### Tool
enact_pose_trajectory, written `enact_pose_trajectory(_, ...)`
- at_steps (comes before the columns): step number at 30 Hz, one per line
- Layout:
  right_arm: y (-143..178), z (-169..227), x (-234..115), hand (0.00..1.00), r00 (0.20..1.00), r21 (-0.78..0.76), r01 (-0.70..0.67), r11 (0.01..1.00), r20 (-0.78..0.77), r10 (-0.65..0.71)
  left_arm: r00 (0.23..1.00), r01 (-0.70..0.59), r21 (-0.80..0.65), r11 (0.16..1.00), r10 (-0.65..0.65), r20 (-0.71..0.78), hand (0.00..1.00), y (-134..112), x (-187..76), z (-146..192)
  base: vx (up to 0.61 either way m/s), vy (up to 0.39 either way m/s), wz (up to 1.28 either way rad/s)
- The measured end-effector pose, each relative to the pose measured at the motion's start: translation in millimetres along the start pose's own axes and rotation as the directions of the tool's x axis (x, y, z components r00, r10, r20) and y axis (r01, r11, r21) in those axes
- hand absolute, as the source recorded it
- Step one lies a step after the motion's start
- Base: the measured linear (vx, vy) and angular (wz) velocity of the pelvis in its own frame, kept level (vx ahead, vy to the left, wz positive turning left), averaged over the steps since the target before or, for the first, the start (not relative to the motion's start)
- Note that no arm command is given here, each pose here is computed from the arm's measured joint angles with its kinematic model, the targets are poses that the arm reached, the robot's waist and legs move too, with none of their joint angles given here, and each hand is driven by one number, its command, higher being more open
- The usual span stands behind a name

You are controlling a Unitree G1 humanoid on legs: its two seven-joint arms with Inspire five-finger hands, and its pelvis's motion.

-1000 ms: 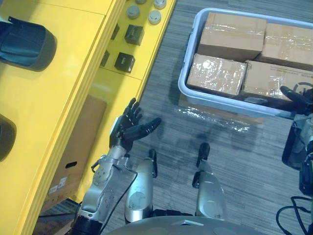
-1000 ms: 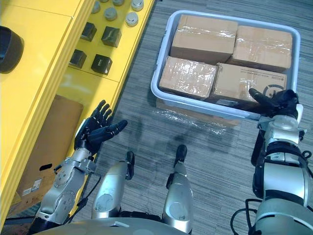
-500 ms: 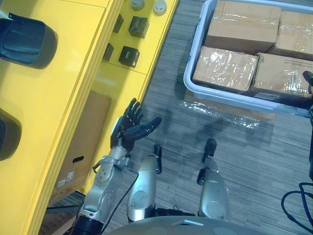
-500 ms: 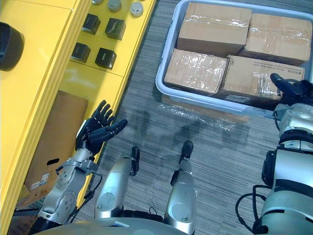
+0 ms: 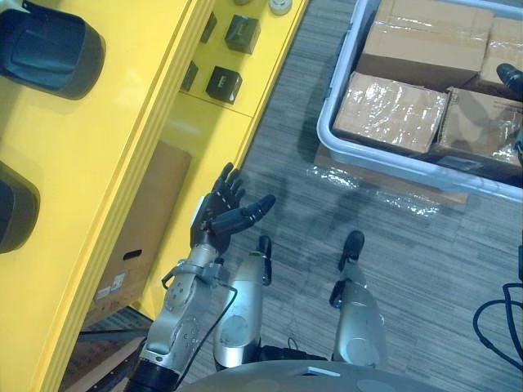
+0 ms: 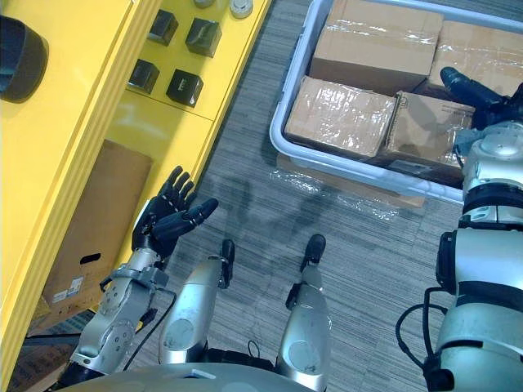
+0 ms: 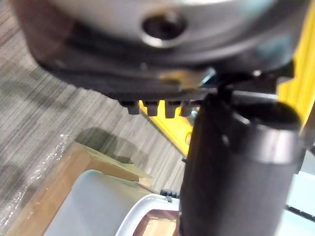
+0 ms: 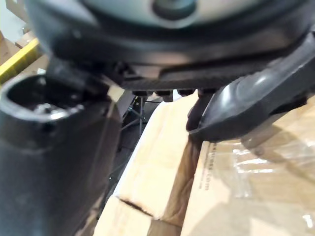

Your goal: Walk over and take three plastic housings, then place them on the shelf

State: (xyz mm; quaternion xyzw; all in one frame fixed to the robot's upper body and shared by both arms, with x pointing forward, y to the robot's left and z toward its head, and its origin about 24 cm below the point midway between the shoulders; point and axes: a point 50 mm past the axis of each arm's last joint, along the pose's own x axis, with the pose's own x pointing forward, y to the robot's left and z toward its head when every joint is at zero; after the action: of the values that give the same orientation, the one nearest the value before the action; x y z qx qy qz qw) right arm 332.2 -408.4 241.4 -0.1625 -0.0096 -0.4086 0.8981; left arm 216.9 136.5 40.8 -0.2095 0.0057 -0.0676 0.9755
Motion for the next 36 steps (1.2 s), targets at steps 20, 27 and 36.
enact_pose_trajectory(20,14.1,18.0,-2.5,1.0,0.994,-0.075,-0.005,0.997,0.107,0.013,1.0,-0.014,-0.009,1.0,0.014,-0.017,1.0,-1.9,-0.9,-8.6,-0.04,0.035,0.03)
enact_pose_trajectory(27,26.2,86.7,-24.0,1.0,0.898,0.091,0.0,0.996,0.438,-0.04,0.995,0.008,-0.019,1.0,-0.006,0.095,1.0,-3.0,-3.2,6.5,-0.03,0.019,-0.01)
enact_pose_trajectory(36,42.9,-6.6,-107.1,1.0,0.873,0.277,-0.218,0.936,0.484,0.061,0.949,0.024,0.009,1.0,-0.026,0.315,1.0,-7.6,-18.1,55.7,0.02,0.022,-0.2)
